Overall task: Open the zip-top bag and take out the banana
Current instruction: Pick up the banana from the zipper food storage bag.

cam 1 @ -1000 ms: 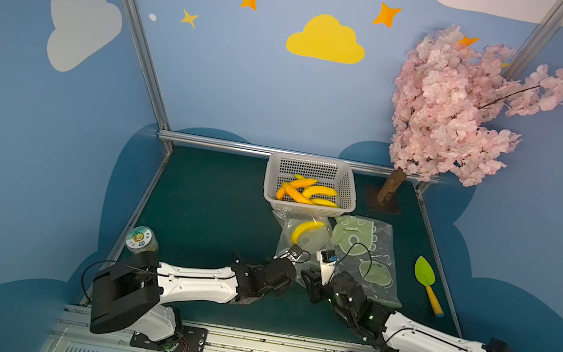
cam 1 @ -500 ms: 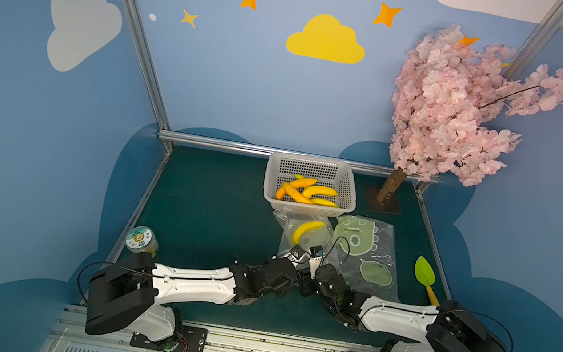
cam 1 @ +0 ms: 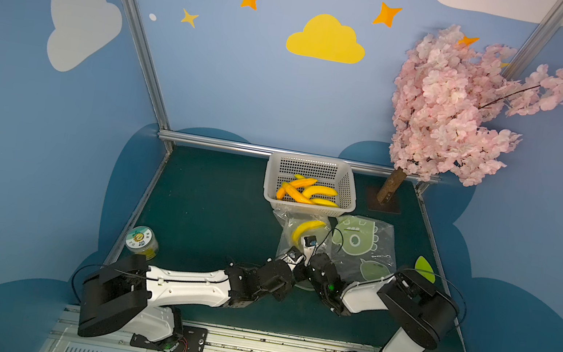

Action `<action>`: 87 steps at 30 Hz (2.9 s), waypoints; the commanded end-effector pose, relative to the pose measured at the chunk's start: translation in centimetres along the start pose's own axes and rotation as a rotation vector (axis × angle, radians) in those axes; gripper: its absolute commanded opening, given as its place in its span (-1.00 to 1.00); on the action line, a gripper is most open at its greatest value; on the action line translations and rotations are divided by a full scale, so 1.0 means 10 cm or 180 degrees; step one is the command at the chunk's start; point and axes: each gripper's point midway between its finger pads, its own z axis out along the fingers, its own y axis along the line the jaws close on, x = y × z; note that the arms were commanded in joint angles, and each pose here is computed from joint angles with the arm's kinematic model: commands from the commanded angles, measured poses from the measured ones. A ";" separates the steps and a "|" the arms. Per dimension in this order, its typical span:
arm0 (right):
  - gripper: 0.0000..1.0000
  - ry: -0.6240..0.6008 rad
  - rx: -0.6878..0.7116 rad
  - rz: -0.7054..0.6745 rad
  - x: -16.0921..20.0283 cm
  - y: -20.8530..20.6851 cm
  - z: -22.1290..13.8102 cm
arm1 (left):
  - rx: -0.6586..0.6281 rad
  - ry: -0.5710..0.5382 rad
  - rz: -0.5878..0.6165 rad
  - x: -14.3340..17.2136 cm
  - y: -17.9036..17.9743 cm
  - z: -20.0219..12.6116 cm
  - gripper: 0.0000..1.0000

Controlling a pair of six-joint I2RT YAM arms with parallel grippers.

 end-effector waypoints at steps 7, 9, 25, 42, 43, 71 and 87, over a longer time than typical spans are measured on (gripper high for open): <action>-0.30 -0.0146 -0.0099 0.0010 -0.23 -0.02 0.20 | 0.0027 -0.0056 -0.0071 -0.01 -0.01 -0.03 -0.95; -0.48 -0.0077 -0.0090 0.0016 -0.21 -0.03 0.21 | -0.0006 -0.0056 -0.0072 0.00 0.01 -0.02 -0.95; -1.00 0.0347 -0.0025 0.0111 -0.01 -0.16 0.16 | -0.0325 0.0053 0.0004 0.10 0.24 -0.01 -0.94; -1.00 0.0498 -0.0230 0.0296 -0.08 -0.17 -0.20 | -0.0689 0.0260 0.0208 0.20 0.44 0.05 -0.94; -1.00 0.0526 -0.0235 0.0296 -0.06 -0.17 -0.21 | -0.0717 0.0268 0.0217 0.21 0.46 0.04 -0.94; -1.00 0.1171 -0.0960 0.0518 0.02 0.17 -0.74 | -0.0425 -0.0171 0.0168 -0.22 0.11 -0.21 0.26; -1.00 0.1015 -0.1640 0.0378 0.20 0.43 -1.01 | -0.0096 -0.0274 -0.1258 -0.26 1.00 -0.22 0.60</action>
